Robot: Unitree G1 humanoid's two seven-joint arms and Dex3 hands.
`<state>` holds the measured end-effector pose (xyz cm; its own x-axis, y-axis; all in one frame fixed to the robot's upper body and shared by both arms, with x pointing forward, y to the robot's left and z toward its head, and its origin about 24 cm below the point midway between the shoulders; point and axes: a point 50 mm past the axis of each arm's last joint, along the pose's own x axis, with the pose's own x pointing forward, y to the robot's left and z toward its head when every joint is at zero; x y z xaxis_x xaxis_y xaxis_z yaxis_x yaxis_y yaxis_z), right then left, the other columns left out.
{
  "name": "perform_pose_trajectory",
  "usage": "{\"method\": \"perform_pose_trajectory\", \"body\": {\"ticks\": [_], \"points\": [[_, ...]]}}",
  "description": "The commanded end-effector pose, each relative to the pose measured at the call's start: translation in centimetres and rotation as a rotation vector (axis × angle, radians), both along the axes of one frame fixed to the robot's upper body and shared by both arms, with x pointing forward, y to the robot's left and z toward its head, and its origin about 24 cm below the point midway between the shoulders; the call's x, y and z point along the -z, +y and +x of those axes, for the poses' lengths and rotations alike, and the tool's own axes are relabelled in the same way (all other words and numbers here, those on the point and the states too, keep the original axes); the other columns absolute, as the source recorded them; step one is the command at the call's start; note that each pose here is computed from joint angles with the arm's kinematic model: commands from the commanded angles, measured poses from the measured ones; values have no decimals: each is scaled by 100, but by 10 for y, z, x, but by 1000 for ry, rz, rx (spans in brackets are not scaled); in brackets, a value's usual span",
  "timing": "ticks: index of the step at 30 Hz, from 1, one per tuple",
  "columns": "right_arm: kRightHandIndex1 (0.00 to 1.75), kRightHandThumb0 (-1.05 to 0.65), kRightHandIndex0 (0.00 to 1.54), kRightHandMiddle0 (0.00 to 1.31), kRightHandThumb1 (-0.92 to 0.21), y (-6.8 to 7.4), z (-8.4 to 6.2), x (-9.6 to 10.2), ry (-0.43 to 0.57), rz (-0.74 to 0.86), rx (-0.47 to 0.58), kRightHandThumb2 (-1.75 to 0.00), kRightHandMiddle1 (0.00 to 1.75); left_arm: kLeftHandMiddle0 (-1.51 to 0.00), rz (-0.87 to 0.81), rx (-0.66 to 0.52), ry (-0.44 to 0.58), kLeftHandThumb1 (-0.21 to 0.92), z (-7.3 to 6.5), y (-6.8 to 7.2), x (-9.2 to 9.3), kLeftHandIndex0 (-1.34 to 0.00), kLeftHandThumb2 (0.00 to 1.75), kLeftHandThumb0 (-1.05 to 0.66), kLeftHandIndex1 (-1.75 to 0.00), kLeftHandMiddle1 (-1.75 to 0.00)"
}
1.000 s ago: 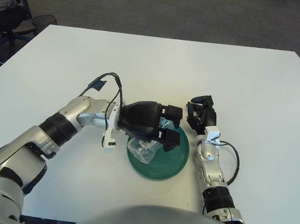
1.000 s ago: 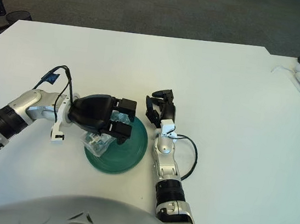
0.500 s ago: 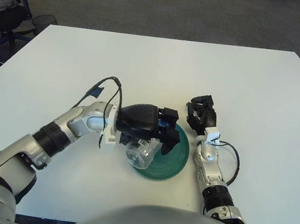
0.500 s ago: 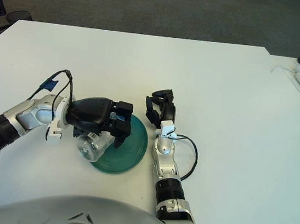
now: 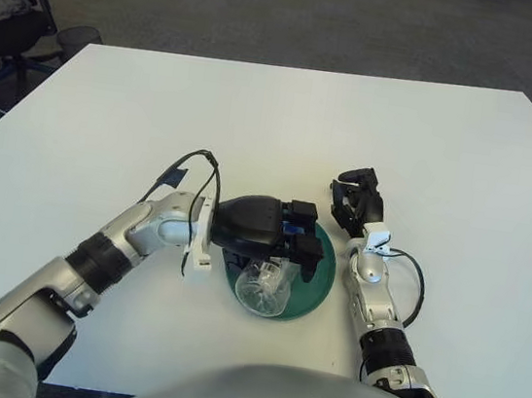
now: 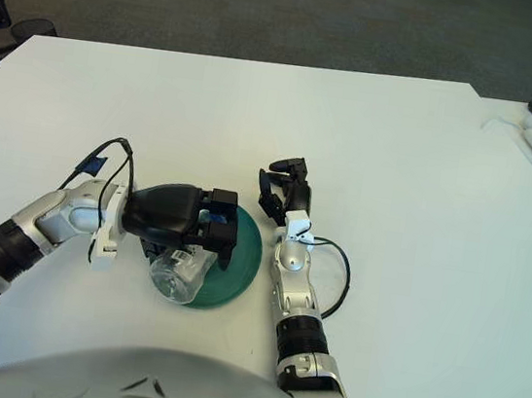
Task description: Put the bottle into the plate.
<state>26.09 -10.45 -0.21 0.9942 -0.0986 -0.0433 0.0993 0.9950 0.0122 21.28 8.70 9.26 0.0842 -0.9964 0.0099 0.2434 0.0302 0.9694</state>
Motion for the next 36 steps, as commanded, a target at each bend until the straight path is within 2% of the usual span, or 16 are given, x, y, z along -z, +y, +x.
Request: {"method": "perform_pose_trajectory", "body": {"ticks": [1, 5, 8, 13, 20, 32, 36], "points": [[121, -34, 27, 19, -92, 5, -22, 38, 239, 30, 16, -52, 175, -2, 2, -66, -88, 92, 0, 5, 4, 0, 107, -93, -34, -30], [119, -34, 27, 19, -92, 6, -22, 38, 243, 23, 22, -52, 175, 0, 16, -82, -167, 92, 0, 5, 7, 0, 105, -99, -9, -7], [119, -34, 28, 19, -92, 6, -22, 38, 241, 18, 29, -52, 175, 0, 44, -83, -207, 92, 0, 5, 11, 0, 101, -101, -3, -2], [121, -34, 30, 19, -92, 6, -22, 39, 227, 17, 51, -52, 175, 0, 98, -100, -274, 92, 2, 4, 13, 0, 95, -103, 0, 0], [126, -34, 31, 19, -92, 7, -22, 40, 211, 18, 64, -52, 175, 0, 90, -113, -307, 92, 5, 3, 15, 0, 95, -104, 0, 0], [130, -34, 32, 19, -92, 9, -18, 44, 238, 42, 73, -52, 175, 0, 94, -106, -292, 92, 10, 4, 16, 0, 98, -103, 0, 0], [128, -34, 27, 18, -92, 15, -17, 40, 241, 49, 82, -52, 175, 0, 80, -115, -286, 92, 12, 5, 15, 0, 101, -103, 0, 0]]}}
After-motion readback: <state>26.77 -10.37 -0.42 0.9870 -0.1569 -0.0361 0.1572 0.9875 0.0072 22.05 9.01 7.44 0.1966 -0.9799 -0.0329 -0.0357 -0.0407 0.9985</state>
